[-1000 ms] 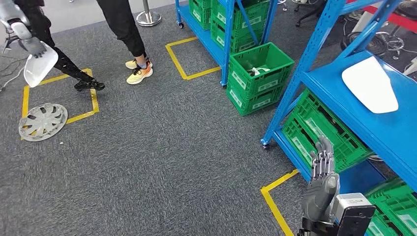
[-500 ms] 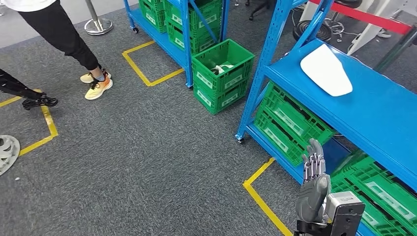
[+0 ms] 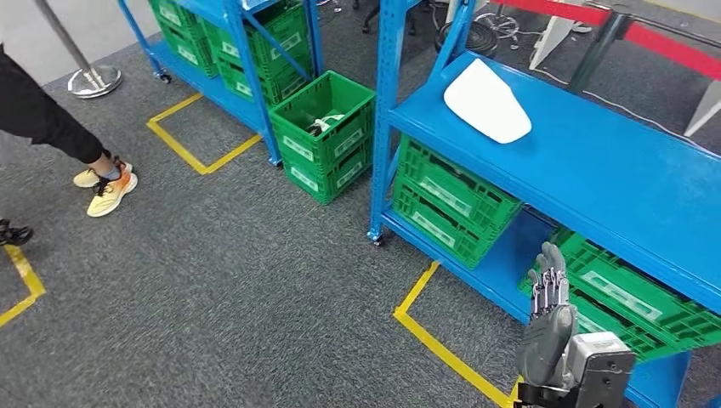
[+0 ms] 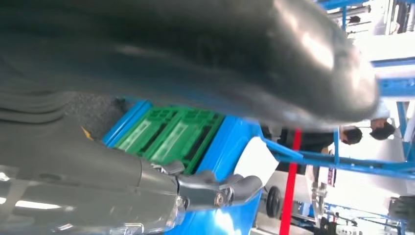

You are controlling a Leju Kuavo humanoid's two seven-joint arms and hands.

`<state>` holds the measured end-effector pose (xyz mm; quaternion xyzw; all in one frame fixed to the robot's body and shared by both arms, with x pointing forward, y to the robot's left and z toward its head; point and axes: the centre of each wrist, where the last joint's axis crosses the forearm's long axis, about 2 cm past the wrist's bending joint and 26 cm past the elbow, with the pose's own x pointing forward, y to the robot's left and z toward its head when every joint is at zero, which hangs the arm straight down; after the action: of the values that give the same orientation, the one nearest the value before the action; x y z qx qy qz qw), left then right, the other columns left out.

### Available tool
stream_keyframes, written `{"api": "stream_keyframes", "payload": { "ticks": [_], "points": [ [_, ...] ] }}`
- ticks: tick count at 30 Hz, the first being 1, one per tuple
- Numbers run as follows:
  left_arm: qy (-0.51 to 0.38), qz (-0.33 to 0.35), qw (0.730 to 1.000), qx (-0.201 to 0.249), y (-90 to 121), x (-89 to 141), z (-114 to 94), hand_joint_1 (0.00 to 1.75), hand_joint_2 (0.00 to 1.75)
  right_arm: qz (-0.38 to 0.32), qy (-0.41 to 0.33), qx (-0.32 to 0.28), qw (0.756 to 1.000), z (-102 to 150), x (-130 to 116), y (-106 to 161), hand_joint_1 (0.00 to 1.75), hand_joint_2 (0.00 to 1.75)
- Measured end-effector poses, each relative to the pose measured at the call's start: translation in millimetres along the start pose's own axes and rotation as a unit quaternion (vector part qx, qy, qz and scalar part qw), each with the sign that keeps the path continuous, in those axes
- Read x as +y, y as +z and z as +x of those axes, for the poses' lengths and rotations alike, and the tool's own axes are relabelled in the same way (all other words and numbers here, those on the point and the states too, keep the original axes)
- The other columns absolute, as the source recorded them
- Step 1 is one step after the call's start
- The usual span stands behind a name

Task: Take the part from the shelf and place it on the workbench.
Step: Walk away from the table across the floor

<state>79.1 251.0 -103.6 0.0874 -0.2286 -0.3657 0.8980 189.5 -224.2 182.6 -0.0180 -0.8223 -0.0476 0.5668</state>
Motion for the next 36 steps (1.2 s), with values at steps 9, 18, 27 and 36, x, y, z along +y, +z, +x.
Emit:
{"api": "stream_keyframes", "payload": {
  "ticks": [9,18,27,36],
  "points": [
    [0.000,-0.003,1.000,0.004,1,-2,-4,0.00,0.00,0.001,0.000,-0.002,1.000,0,0,-2,0.00,0.00],
    [-0.004,-0.004,1.000,0.007,2,-4,-4,0.00,0.00,0.000,-0.006,-0.002,1.000,0,1,-7,0.00,0.00],
    [-0.004,-0.005,1.000,0.001,1,-3,1,0.00,0.00,-0.001,-0.004,0.009,1.000,-5,-1,-7,0.00,0.00],
    [-0.006,-0.012,1.000,0.001,2,-7,0,0.00,0.00,-0.001,-0.003,0.016,1.000,-9,-2,-7,0.00,0.00]
  ]
}}
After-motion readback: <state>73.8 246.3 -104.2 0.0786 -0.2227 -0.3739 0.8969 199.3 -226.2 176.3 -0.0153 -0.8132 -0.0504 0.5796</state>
